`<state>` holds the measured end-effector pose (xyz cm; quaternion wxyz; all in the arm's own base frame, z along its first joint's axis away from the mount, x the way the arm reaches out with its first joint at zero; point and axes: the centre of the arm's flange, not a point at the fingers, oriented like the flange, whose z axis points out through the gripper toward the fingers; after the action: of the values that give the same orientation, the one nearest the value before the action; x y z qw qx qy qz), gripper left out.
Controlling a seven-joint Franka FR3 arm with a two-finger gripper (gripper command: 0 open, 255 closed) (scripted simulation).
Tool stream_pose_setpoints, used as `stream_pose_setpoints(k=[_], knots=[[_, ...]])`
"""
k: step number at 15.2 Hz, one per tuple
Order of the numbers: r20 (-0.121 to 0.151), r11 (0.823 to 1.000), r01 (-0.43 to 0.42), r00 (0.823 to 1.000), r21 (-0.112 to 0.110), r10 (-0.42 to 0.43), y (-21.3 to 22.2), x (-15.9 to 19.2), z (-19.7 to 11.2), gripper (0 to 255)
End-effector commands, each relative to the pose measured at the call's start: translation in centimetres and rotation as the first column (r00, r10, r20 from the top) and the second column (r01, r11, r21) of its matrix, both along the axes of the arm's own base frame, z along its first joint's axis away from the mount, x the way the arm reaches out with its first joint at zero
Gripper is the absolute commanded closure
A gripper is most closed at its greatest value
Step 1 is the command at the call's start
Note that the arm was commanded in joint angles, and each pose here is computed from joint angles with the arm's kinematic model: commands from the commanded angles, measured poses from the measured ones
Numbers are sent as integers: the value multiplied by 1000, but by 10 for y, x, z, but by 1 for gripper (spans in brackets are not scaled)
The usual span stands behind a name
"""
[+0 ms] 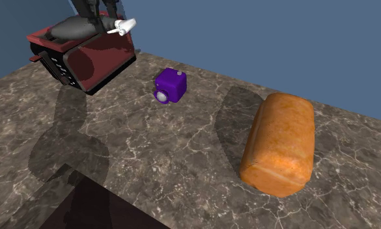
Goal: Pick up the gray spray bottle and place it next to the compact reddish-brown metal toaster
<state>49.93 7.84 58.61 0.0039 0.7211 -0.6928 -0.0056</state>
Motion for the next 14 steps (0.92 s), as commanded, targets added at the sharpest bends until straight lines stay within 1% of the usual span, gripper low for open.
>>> stream_pose_setpoints(k=[1, 14], knots=[[1, 1000, 0, 1000, 0, 0, 0, 0, -12, 255], [1, 1000, 0, 1000, 0, 0, 0, 0, -80, 255]])
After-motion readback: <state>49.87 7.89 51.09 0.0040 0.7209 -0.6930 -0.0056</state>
